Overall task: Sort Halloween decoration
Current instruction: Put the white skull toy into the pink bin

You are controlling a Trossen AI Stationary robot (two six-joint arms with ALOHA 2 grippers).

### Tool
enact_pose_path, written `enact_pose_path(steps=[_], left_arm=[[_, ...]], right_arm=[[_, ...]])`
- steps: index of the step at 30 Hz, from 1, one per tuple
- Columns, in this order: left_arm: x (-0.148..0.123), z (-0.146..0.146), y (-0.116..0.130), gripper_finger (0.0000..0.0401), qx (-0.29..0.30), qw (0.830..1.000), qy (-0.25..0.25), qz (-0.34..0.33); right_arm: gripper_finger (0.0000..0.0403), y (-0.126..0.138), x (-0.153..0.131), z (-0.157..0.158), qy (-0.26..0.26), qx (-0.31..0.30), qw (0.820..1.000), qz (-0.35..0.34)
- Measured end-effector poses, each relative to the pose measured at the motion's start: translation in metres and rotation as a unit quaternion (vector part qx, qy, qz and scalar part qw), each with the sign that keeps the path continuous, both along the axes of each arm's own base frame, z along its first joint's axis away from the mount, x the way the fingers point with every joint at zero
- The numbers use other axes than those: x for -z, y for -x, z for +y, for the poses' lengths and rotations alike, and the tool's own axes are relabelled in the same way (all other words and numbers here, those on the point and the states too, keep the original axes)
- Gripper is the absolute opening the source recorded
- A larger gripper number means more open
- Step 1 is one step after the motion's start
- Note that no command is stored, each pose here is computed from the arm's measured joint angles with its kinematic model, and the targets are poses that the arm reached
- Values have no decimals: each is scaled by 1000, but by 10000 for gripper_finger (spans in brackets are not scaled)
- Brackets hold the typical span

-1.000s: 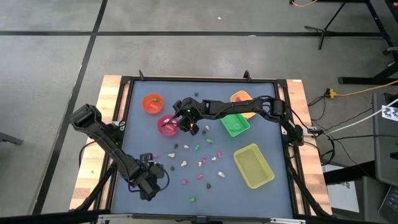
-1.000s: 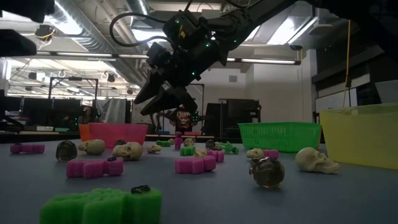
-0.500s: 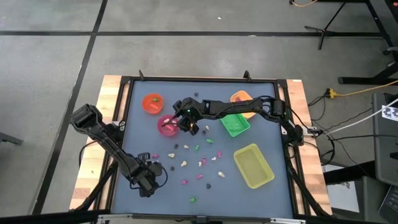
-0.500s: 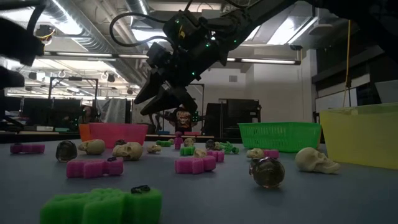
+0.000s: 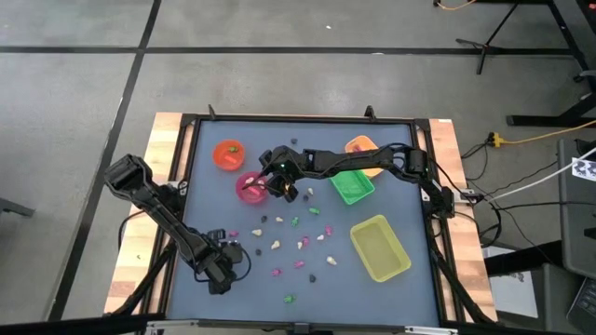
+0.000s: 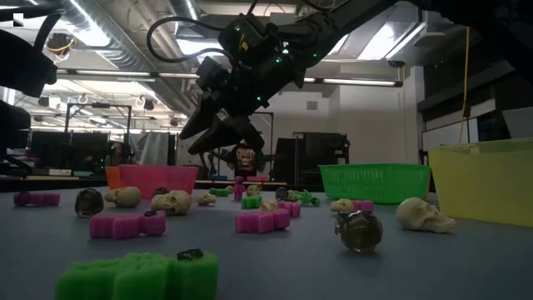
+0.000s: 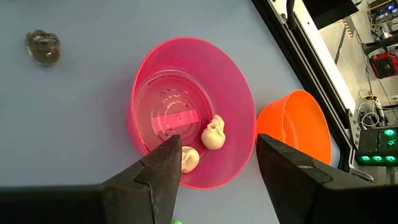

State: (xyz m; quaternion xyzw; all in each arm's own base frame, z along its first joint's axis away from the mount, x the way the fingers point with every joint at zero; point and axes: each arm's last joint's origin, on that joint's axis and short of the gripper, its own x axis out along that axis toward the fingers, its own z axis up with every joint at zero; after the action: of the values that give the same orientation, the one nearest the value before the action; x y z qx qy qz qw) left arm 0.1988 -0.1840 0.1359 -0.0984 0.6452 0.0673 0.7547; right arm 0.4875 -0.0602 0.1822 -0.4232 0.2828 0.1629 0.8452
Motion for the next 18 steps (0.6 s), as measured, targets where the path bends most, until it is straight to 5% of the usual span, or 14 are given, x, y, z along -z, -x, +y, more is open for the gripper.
enact_pose_path(steps=[18], left_arm=[[1,0,0,114,0,1000,0,1]], right_arm=[[207,0,0,0,0,0,1000,0]])
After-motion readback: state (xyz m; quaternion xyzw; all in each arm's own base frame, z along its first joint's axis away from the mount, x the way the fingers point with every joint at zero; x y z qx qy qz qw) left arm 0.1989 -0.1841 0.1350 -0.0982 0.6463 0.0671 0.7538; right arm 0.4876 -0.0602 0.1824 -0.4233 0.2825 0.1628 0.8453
